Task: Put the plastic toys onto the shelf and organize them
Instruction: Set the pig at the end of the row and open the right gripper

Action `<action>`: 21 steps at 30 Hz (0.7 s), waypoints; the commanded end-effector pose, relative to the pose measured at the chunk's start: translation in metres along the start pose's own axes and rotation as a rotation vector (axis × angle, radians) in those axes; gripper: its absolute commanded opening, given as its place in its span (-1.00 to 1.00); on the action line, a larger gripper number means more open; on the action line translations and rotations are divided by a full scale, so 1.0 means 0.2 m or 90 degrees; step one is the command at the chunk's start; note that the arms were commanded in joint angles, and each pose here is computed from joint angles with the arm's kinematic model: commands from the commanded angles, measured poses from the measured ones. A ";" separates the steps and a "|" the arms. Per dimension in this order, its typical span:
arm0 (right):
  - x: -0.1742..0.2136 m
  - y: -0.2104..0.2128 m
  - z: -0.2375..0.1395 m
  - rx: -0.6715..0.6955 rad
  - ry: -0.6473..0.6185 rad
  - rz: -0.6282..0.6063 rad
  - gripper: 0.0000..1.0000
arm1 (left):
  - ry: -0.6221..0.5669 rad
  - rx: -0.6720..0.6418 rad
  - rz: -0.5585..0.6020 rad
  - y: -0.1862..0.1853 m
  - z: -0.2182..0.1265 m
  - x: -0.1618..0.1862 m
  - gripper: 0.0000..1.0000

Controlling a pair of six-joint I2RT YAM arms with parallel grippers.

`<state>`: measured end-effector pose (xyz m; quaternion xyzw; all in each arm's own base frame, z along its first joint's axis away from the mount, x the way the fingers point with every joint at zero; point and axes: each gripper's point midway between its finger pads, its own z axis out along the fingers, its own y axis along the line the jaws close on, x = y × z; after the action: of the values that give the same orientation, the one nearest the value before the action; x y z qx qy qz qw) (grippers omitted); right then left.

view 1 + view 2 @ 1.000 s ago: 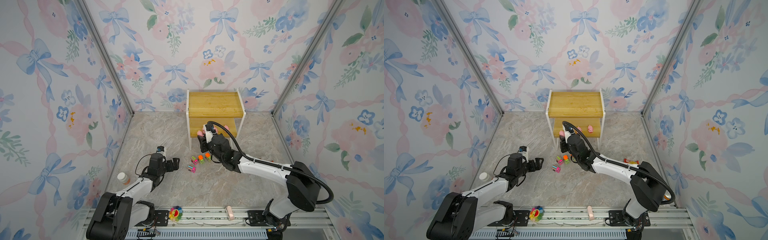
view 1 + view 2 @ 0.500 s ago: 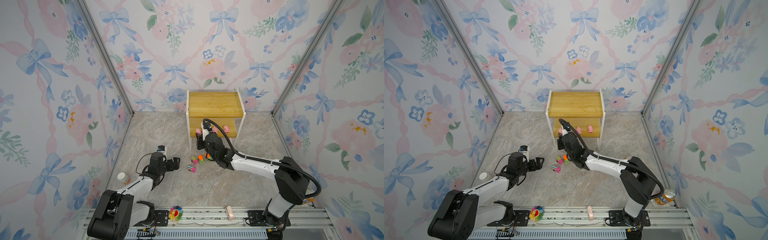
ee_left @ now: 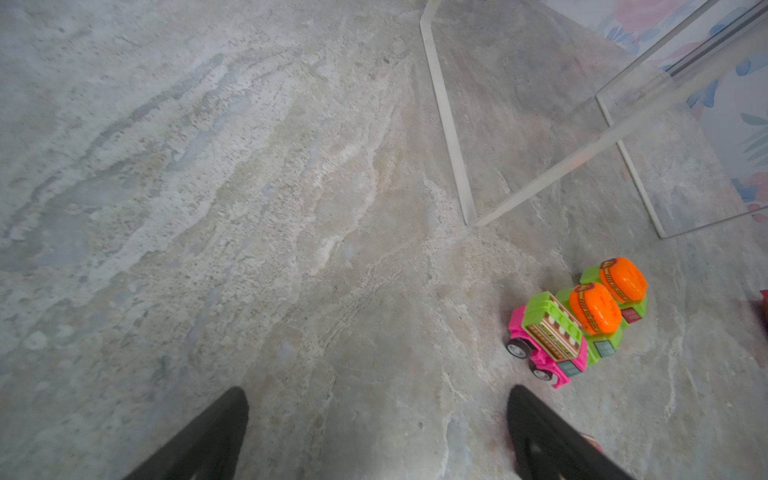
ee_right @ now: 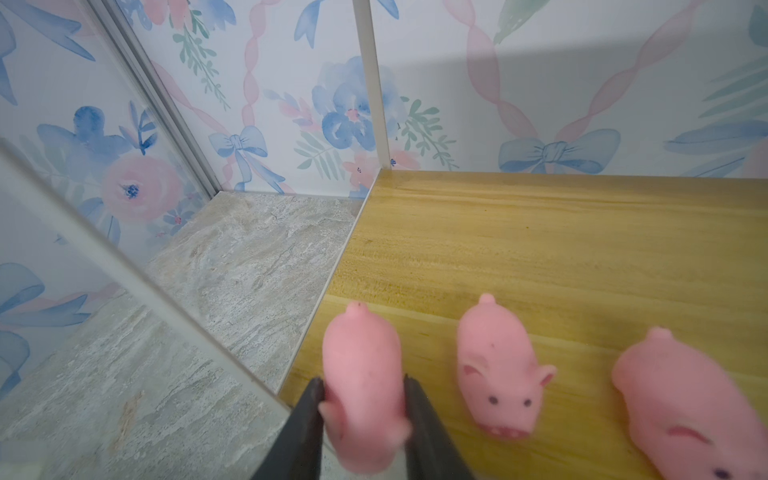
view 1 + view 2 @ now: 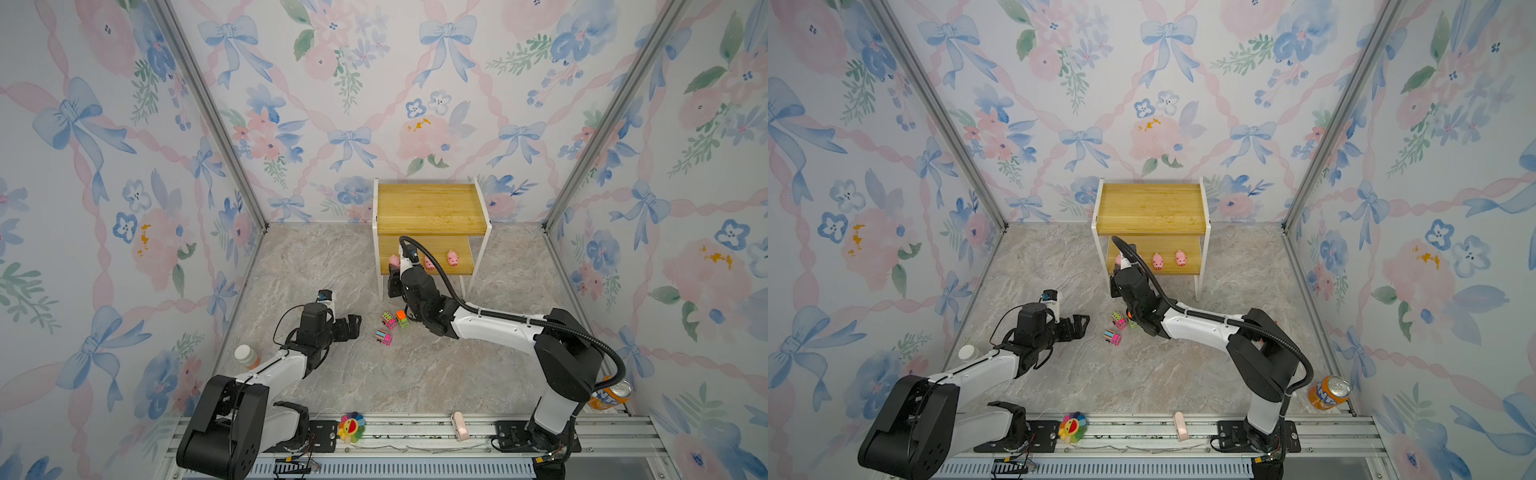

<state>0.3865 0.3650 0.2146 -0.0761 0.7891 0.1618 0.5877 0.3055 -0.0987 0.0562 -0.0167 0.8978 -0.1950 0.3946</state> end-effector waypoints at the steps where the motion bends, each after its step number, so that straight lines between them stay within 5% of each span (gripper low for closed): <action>1: -0.08 0.05 0.01 0.007 -0.040 0.025 -0.33 | 0.000 0.009 0.017 -0.01 0.01 -0.03 0.96; 21: -0.05 0.07 0.06 0.048 -0.101 0.018 -0.32 | 0.001 0.017 0.032 -0.02 0.02 -0.03 0.96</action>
<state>0.3948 0.3769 0.2158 -0.0410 0.7612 0.1452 0.6308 0.3045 -0.1017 0.0524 0.0019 0.9002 -0.1948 0.3895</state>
